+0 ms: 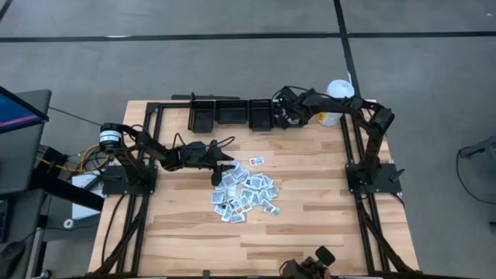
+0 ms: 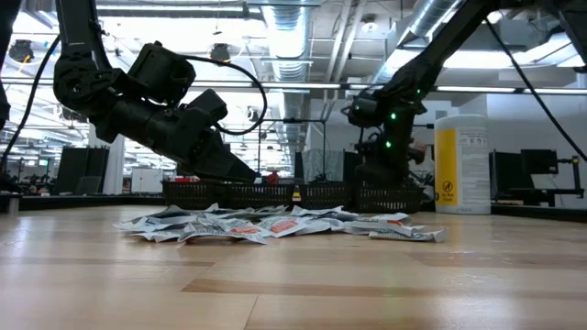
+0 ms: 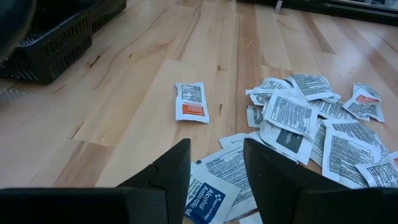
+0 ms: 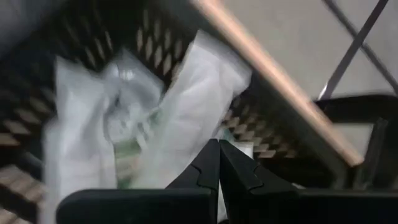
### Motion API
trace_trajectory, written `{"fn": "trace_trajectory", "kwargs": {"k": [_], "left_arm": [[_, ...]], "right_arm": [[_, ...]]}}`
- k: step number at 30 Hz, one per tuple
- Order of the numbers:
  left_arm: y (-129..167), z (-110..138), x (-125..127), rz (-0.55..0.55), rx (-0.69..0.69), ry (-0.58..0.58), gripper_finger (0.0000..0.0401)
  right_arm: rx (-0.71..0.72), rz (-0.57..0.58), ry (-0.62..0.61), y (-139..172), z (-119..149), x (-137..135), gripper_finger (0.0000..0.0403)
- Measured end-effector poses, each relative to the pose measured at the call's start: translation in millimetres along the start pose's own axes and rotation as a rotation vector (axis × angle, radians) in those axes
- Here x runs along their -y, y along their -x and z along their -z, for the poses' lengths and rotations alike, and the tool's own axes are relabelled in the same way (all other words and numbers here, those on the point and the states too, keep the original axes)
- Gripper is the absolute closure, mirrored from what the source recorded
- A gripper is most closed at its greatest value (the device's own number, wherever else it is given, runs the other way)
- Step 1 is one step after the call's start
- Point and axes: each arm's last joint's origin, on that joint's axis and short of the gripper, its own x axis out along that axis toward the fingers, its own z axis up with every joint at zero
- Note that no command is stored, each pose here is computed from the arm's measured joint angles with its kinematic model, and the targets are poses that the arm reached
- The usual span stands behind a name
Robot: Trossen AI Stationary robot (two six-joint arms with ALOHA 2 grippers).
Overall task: Pick & Place First Aid Supplies
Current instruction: Put the green bandage pack into the right black bin
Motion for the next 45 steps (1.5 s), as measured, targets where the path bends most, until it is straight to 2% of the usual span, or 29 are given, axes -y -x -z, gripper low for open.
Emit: {"fn": "trace_trajectory", "kwargs": {"k": [6,13,26,37,41,45], "left_arm": [[0.0,0.0,0.7,0.003,0.0,-0.001,0.0252],[0.0,0.0,0.6,0.003,0.0,-0.001,0.0252],[0.0,0.0,0.6,0.002,0.0,-0.001,0.0252],[0.0,0.0,0.6,0.003,0.0,-0.001,0.0252],[0.0,0.0,0.6,0.002,0.0,-0.001,0.0252],[-0.2,0.2,4.4,0.017,-0.001,0.016,0.0252]], "right_arm": [[-0.017,0.003,0.017,-10.6,2.1,-7.9,0.0403],[0.054,-0.016,0.045,1.7,-4.4,-12.8,0.0403],[0.102,-0.023,0.061,11.7,-8.2,-15.9,0.0403],[0.275,-0.035,-0.006,51.1,-22.2,-3.2,0.0403],[0.308,-0.059,0.026,64.0,-21.5,-15.3,0.0403],[0.348,-0.104,0.093,78.9,-17.8,-41.7,0.0403]]}}
